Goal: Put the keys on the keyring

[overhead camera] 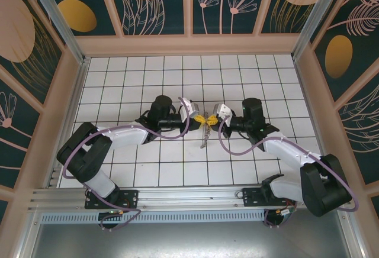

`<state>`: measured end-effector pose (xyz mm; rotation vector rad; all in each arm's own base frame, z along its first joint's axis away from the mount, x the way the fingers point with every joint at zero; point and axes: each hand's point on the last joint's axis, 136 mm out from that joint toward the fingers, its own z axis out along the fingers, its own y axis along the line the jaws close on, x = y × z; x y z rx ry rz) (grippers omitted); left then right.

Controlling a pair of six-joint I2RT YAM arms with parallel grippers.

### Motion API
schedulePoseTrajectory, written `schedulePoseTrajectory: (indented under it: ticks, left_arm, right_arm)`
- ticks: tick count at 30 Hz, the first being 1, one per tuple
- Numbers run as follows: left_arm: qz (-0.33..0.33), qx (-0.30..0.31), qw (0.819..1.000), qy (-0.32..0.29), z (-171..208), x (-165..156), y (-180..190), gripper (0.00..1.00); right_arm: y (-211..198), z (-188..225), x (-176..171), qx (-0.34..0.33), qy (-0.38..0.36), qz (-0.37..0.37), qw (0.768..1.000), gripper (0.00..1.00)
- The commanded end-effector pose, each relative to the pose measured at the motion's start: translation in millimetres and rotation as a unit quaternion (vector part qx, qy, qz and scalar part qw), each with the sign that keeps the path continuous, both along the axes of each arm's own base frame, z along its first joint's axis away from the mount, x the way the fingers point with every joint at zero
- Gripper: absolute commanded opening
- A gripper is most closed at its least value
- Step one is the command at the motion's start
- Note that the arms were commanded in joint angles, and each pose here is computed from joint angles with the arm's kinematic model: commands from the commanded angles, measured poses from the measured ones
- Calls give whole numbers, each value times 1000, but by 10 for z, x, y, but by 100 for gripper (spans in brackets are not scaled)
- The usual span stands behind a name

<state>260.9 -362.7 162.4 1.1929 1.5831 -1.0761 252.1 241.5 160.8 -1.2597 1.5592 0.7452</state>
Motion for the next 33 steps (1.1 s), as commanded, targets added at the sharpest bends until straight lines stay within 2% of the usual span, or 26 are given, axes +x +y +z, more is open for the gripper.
schedulePoseTrajectory:
  ticks: [1, 3, 7, 12, 13, 15, 25, 29, 33]
  left_arm:
    - [-13, -44, 998, -35, 308, -20, -42, 0]
    - [-4, -27, 999, -37, 245, 15, -31, 1]
    - [8, 16, 999, -42, 125, 82, 1, 10]
    - [12, 55, 997, -54, 80, 119, 36, 17]
    - [15, 61, 997, -55, 81, 130, 40, 23]
    - [19, 74, 996, -54, 76, 161, 51, 28]
    - [-2, 90, 995, -48, 52, 133, 15, 30]
    - [-12, 95, 993, -64, 51, 132, 1, 30]
    - [-46, 89, 989, -107, 18, 17, 13, 32]
  right_arm:
    - [5, 58, -43, 12, -6, 10, 1000, 3]
    - [-5, 57, -7, 5, -7, 2, 1000, 0]
    - [-9, 33, 14, -17, -5, -3, 1000, 0]
    - [3, 35, 21, -34, -11, -3, 999, 0]
    - [5, 31, 27, -37, -11, -4, 999, 0]
    - [4, 27, 27, -41, -14, -3, 999, 0]
    - [36, 83, 30, -36, -27, 8, 999, 0]
    - [49, 76, 23, -34, -25, 11, 999, 0]
    - [53, 78, 29, -33, -26, 12, 999, 0]
